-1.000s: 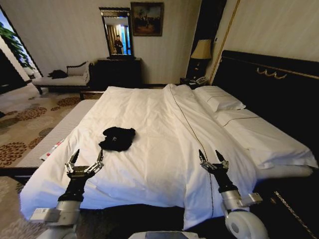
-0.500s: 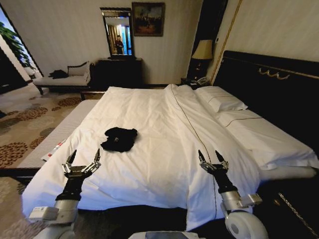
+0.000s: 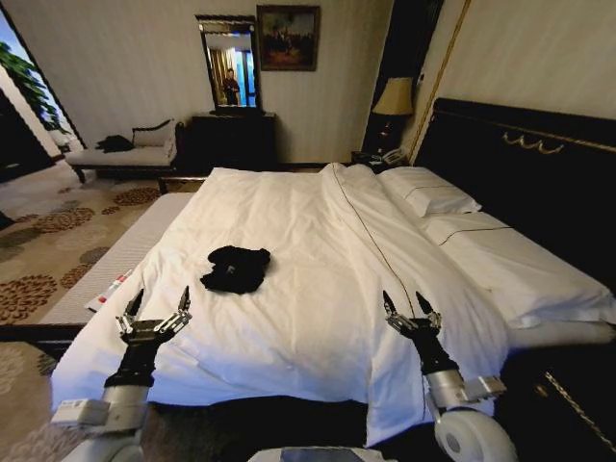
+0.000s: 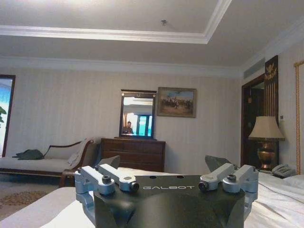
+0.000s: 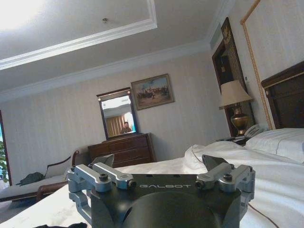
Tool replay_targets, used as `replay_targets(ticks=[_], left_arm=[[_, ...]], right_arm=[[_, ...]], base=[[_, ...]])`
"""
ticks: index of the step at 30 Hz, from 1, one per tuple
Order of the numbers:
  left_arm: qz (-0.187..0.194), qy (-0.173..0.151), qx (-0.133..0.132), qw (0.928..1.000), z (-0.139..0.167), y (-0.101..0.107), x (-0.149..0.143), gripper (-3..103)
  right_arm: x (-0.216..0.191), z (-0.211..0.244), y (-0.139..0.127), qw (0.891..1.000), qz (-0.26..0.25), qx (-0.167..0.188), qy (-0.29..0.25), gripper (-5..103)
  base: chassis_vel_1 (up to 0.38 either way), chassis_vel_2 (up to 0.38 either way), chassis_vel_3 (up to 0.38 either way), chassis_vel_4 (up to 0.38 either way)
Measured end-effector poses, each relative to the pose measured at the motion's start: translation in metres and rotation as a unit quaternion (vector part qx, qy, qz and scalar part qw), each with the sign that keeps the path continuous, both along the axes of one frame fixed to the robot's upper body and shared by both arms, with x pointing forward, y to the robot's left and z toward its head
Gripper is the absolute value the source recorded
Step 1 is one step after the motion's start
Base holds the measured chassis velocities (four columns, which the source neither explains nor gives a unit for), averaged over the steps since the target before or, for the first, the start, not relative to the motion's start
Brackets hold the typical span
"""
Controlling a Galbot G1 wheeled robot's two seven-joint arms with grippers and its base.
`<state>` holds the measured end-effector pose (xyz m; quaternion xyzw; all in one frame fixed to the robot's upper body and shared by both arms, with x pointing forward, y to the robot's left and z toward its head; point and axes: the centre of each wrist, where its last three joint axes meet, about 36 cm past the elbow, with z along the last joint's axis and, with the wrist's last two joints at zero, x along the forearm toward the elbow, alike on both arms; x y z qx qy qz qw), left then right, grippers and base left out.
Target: Fold the clothes on the bed.
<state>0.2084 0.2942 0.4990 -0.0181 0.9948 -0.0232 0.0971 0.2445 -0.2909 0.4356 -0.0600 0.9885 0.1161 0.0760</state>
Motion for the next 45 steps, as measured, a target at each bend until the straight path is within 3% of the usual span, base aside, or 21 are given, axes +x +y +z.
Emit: replay_targets(ticks=[45], left_arm=[[0.004,-0.003,0.004,1.0,-0.003,0.006,0.003,100]], right_arm=[[0.0,-0.008,0.0,1.0,-0.008,-0.001,0.004,100]], base=[[0.024,0.079,-0.024,-0.075]])
